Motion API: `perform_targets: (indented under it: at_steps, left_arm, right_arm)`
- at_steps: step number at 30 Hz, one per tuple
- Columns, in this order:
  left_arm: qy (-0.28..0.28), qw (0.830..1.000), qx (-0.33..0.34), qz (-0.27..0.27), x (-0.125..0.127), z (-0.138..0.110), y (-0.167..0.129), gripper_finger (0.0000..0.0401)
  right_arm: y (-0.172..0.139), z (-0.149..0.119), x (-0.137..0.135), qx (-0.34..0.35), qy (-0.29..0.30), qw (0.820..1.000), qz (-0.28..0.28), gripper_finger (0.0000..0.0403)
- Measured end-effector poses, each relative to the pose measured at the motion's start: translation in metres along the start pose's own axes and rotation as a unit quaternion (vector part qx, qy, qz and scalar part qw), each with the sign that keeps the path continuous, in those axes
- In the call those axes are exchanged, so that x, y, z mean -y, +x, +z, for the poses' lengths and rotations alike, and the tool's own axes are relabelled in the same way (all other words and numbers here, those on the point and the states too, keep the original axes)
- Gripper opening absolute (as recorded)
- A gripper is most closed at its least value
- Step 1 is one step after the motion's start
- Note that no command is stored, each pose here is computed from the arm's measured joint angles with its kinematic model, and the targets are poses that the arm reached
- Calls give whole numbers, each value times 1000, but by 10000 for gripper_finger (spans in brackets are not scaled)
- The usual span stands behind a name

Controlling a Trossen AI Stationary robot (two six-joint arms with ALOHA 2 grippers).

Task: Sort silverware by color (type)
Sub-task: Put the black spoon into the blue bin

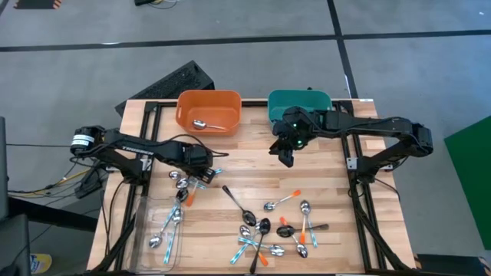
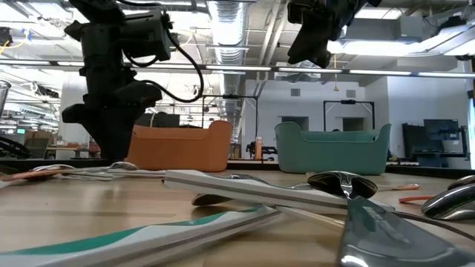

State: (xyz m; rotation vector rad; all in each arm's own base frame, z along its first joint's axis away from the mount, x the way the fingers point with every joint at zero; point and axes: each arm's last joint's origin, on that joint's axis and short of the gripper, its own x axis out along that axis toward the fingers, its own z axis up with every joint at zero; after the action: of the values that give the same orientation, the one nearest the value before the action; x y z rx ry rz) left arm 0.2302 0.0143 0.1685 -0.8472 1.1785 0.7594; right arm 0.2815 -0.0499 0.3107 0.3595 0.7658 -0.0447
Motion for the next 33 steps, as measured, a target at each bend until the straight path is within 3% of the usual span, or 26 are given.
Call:
perform_targets:
  at_steps: [10, 17, 24, 29, 33]
  left_arm:
    - [3, 1000, 13, 17, -1, 1, 4, 125]
    - [-24, 999, -16, 27, -6, -4, 3, 125]
    - [-28, 996, -46, 67, -15, -10, 0, 125]
    - [-10, 996, -16, 92, -23, -10, 7, 125]
    - [-30, 996, -36, 71, -33, -11, 21, 125]
  right_arm:
    - [1, -1, -3, -2, 7, 1000, 4, 107]
    - [1, -1, -5, -3, 11, 1000, 6, 107]
    - [1, -1, -4, -3, 12, 1000, 6, 107]
    - [1, -1, -4, -4, 13, 1000, 6, 107]
    - [1, -3, -4, -11, 14, 1000, 4, 107]
